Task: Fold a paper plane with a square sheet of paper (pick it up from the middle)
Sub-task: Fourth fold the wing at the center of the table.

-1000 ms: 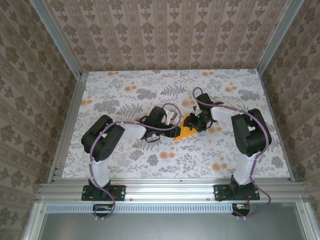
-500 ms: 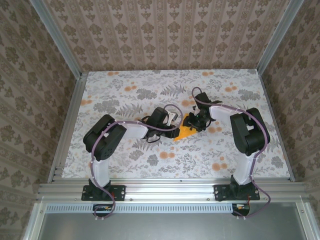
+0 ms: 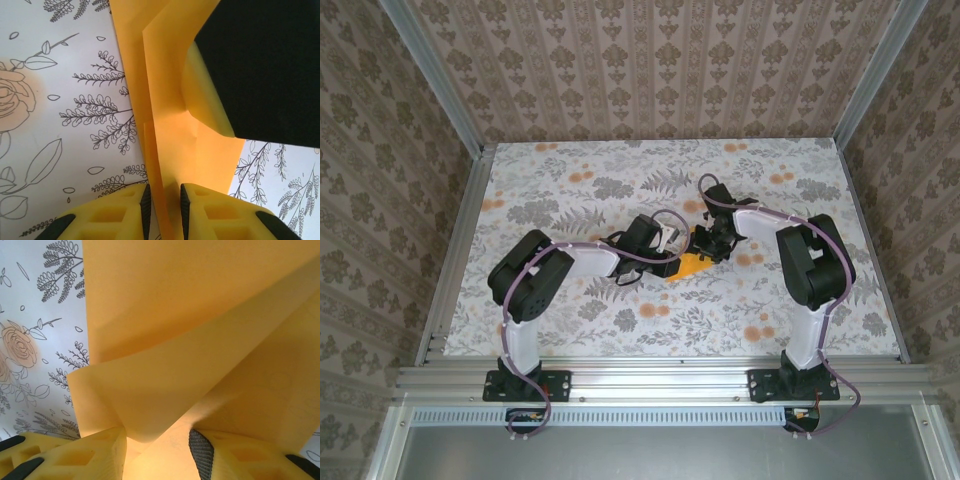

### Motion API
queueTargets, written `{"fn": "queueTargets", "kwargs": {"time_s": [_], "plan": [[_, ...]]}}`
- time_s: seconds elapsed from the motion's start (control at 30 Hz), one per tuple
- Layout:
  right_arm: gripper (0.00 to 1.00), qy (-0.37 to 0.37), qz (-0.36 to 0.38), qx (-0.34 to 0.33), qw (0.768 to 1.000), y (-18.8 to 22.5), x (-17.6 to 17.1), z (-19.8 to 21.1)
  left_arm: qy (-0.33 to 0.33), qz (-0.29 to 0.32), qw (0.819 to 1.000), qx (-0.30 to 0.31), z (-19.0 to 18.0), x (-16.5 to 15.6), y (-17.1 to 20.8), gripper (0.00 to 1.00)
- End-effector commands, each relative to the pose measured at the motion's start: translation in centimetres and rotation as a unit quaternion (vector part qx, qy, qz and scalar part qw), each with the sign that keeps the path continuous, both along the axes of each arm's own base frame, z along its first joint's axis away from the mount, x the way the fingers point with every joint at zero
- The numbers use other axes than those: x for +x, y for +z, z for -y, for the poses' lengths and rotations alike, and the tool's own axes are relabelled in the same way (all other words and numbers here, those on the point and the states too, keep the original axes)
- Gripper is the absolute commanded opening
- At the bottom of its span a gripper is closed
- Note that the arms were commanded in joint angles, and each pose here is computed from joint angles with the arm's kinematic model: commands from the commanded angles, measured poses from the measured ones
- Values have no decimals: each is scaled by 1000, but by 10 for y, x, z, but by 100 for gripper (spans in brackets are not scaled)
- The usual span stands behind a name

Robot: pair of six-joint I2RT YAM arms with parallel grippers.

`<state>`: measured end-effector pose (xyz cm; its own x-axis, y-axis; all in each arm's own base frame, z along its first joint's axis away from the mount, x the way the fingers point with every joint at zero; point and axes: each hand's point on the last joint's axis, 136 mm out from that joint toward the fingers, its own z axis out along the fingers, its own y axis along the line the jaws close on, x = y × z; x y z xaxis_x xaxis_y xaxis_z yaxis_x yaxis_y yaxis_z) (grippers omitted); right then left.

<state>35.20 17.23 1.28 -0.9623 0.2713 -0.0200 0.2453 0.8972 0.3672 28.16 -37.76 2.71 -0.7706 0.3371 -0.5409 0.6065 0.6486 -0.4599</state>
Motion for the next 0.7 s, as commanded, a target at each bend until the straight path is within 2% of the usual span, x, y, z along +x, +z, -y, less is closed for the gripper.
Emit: {"fn": "queueTargets", "kwargs": {"time_s": [0.0, 0.27, 0.47, 0.67], "plan": [[45, -10, -86, -117, 989, -55, -40, 42, -13, -4, 1000, 15, -2, -7, -3, 28], [45, -4, -92, -122, 988, -59, -42, 43, -5, -12, 998, -56, 3, -5, 39, 30], [44, -12, -96, -131, 987, -61, -42, 45, -14, -28, 996, -83, 7, -13, 39, 24], [44, -7, -101, -136, 985, -64, -44, 44, -31, -23, 992, -116, 15, -16, 48, 22]]}}
